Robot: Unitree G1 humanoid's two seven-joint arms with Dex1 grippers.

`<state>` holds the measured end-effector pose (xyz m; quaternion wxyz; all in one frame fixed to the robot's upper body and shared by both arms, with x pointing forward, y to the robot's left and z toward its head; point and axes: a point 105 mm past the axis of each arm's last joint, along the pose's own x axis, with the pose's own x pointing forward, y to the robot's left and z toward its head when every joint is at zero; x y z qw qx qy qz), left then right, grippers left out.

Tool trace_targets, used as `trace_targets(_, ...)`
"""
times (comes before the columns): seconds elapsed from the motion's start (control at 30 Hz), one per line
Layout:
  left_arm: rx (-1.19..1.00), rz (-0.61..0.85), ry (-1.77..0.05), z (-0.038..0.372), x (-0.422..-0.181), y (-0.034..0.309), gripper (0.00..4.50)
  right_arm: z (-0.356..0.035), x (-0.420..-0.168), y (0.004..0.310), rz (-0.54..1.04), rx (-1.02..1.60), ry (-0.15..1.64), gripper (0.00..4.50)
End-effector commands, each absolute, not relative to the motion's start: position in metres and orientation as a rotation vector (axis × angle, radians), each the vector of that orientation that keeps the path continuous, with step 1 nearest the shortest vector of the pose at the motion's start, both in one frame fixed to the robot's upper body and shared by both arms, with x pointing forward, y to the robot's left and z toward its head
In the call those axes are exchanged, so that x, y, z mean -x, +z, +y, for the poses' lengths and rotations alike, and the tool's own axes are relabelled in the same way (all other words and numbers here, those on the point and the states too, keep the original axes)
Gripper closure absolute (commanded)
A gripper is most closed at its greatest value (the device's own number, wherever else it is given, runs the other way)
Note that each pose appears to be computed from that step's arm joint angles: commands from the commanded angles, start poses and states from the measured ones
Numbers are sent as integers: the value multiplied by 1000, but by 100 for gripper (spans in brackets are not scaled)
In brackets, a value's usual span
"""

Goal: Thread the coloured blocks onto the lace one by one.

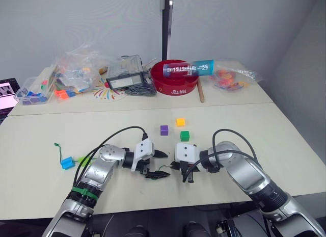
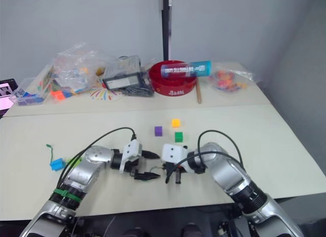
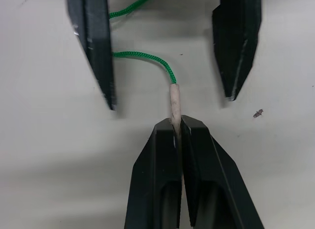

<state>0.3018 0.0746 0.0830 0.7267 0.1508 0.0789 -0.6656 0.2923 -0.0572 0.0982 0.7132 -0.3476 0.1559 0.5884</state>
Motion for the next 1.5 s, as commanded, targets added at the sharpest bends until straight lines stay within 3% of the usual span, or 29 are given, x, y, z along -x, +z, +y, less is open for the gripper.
trace_targets(0.03,-350,136,-1478,72,-304,90,220,-57,-291,102,336,791,1297,450)
trace_targets(0.27,-348,131,-1473,71,-305,90,447,-57,-291,102,337,789,1301,450)
trace_targets(0.77,-357,126,-1464,72,-305,88,447,-56,-289,109,312,748,1298,450)
trace_targets(0.8,-357,127,-1465,73,-305,88,450,-57,-288,110,312,744,1301,380)
trace_targets(1.17,-376,147,-1444,91,-305,90,450,-84,-284,132,279,617,1255,5)
trace_targets(1.27,-366,125,-1411,106,-306,102,450,-96,-292,148,231,442,1150,2)
trace_targets(1.5,-356,111,-1359,122,-303,108,450,-110,-304,153,166,301,941,2)
